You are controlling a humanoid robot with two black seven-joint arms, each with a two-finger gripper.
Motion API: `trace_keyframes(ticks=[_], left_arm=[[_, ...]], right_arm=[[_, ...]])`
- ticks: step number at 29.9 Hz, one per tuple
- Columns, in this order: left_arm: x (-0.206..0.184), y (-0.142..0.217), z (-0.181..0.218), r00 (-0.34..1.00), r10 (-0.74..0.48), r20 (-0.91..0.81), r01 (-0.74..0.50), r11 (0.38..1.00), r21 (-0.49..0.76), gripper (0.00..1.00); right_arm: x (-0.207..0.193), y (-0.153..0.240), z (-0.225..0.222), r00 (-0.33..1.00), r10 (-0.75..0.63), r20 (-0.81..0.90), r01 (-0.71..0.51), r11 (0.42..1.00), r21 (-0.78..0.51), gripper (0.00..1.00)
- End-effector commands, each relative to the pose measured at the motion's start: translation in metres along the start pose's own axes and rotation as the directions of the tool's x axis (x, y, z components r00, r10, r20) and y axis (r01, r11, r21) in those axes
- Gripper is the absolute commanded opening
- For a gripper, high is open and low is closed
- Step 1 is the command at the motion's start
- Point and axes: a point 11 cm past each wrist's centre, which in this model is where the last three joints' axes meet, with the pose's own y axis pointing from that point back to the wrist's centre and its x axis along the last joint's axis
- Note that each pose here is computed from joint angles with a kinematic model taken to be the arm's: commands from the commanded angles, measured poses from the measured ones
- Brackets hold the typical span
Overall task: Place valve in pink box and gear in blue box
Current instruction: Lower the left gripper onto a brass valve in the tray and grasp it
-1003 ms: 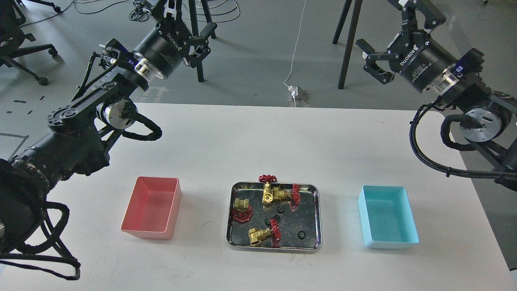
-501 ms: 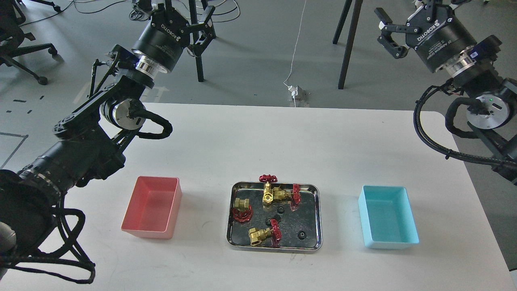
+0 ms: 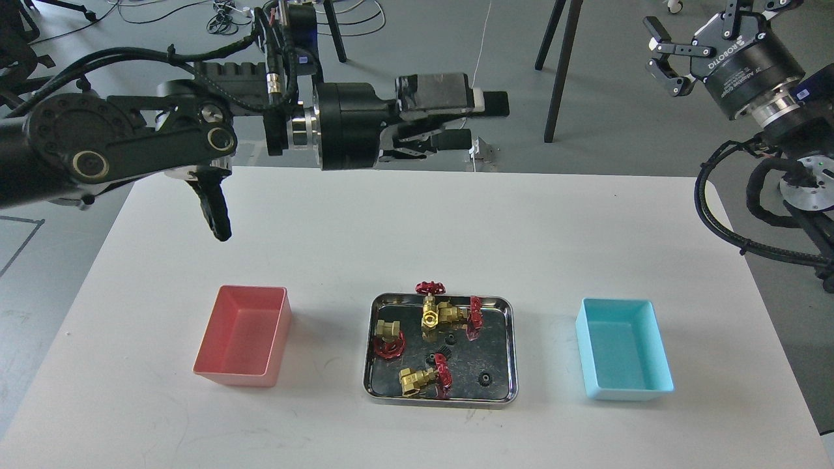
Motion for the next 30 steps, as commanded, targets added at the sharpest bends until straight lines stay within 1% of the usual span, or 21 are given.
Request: trace_keyframes(ticks=[1, 3, 5, 6, 7, 9, 13, 16, 21, 25, 27, 30], left_arm=[[-0.035, 0.011, -0.041, 0.942, -0.173, 0.288, 0.108, 0.968, 0.227, 0.98], [-0.052, 0.013, -0.064, 0.839, -0.259, 0.479, 0.126, 0.948, 0.291, 0.96], [-0.061, 0.010, -0.077, 0.744, -0.287, 0.603, 0.118, 0.945, 0.305, 0.96], [-0.065, 0.009, -0.082, 0.696, -0.299, 0.653, 0.119, 0.945, 0.305, 0.96], [-0.076, 0.009, -0.089, 0.672, -0.353, 0.652, 0.163, 0.928, 0.335, 0.96], [-0.099, 0.005, -0.100, 0.657, -0.411, 0.632, 0.230, 0.908, 0.351, 0.96], [-0.116, -0.004, -0.116, 0.661, -0.420, 0.622, 0.247, 0.904, 0.348, 0.96], [-0.125, -0.008, -0.126, 0.660, -0.426, 0.620, 0.255, 0.902, 0.348, 0.96], [-0.154, -0.012, -0.133, 0.663, -0.444, 0.603, 0.309, 0.895, 0.320, 0.96], [-0.156, -0.015, -0.139, 0.677, -0.426, 0.600, 0.292, 0.904, 0.313, 0.96], [-0.157, -0.016, -0.141, 0.679, -0.422, 0.601, 0.286, 0.906, 0.312, 0.93], [-0.154, -0.019, -0.143, 0.673, -0.415, 0.611, 0.276, 0.909, 0.314, 0.82]], right_arm=[[0.003, 0.003, 0.010, 1.000, 0.014, 0.001, -0.014, 0.999, -0.029, 1.00], [-0.007, -0.004, 0.017, 1.000, -0.009, 0.017, 0.010, 0.999, -0.037, 1.00], [-0.017, -0.012, 0.024, 0.999, -0.030, 0.028, 0.031, 0.998, -0.053, 1.00], [-0.021, -0.021, 0.024, 1.000, -0.012, 0.016, 0.013, 0.998, -0.063, 1.00], [-0.027, -0.032, 0.023, 1.000, 0.000, 0.003, 0.000, 0.997, -0.074, 1.00], [-0.035, -0.048, 0.025, 1.000, 0.020, -0.017, -0.022, 0.993, -0.112, 1.00], [-0.046, -0.066, 0.038, 0.999, 0.042, -0.011, -0.043, 0.988, -0.148, 1.00], [-0.042, -0.066, 0.040, 0.998, 0.056, -0.013, -0.057, 0.987, -0.152, 1.00], [-0.036, -0.061, 0.042, 0.997, 0.069, -0.021, -0.072, 0.984, -0.162, 1.00], [-0.035, -0.059, 0.044, 0.997, 0.071, -0.027, -0.074, 0.983, -0.170, 1.00], [-0.035, -0.059, 0.044, 0.997, 0.071, -0.027, -0.075, 0.983, -0.170, 1.00], [-0.034, -0.059, 0.044, 0.997, 0.072, -0.028, -0.076, 0.983, -0.169, 1.00]])
